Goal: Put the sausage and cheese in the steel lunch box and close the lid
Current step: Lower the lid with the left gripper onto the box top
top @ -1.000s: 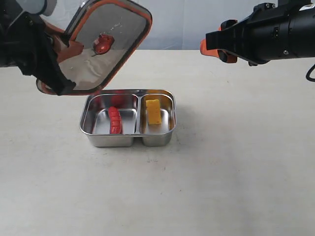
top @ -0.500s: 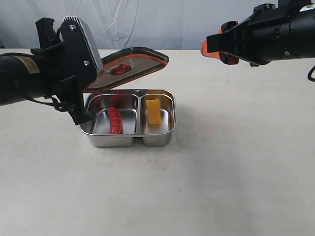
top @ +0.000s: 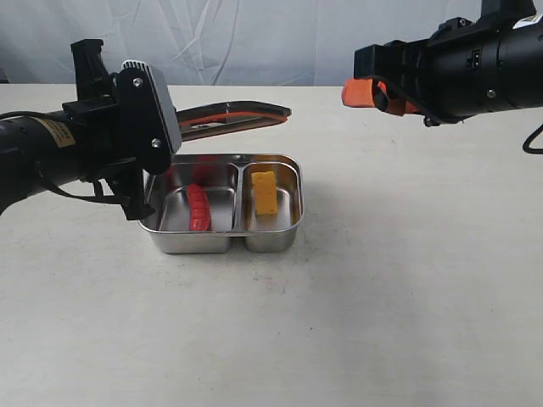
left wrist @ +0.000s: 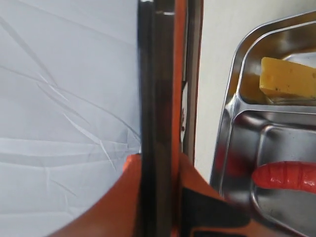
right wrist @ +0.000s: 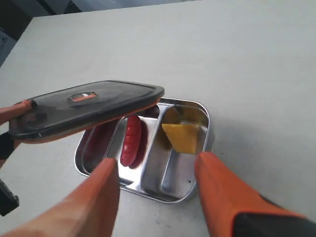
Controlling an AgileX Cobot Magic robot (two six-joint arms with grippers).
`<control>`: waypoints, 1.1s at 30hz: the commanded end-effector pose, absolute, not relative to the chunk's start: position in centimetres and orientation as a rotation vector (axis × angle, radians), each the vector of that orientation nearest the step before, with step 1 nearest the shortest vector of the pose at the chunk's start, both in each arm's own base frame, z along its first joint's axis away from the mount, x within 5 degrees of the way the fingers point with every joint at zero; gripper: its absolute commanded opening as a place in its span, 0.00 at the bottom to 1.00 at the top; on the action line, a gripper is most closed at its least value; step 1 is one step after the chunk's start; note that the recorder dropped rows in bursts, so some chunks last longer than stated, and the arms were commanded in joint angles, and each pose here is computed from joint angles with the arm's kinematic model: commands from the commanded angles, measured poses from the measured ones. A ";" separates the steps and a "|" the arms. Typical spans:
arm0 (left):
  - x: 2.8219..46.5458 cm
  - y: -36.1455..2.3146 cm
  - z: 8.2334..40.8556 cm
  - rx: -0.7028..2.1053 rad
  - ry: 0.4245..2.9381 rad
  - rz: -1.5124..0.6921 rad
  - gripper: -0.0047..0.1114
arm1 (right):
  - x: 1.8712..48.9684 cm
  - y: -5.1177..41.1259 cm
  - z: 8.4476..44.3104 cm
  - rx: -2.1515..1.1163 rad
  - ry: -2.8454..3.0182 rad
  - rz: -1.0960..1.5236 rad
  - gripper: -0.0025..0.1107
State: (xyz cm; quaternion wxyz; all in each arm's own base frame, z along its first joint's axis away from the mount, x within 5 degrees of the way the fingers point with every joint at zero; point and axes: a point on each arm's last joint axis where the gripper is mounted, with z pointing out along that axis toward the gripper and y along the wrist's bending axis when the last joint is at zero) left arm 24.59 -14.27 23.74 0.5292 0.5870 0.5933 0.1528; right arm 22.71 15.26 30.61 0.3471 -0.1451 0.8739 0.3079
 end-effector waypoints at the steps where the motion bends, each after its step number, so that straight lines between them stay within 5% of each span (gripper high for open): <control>1: 24.6 -14.3 23.9 1.371 1.398 0.376 0.04 | 22.6 15.0 30.7 -0.342 2.283 0.803 0.45; 10: 24.4 -16.6 21.5 1.549 1.302 0.423 0.04 | 22.5 14.7 30.3 -0.439 2.306 0.717 0.45; 16: 24.4 -17.5 19.7 1.503 1.326 0.668 0.04 | 22.5 14.6 30.3 -0.461 2.306 0.693 0.45; 33: 22.4 -18.8 17.7 1.611 1.411 0.521 0.04 | 22.5 14.6 30.2 -0.481 2.312 0.677 0.45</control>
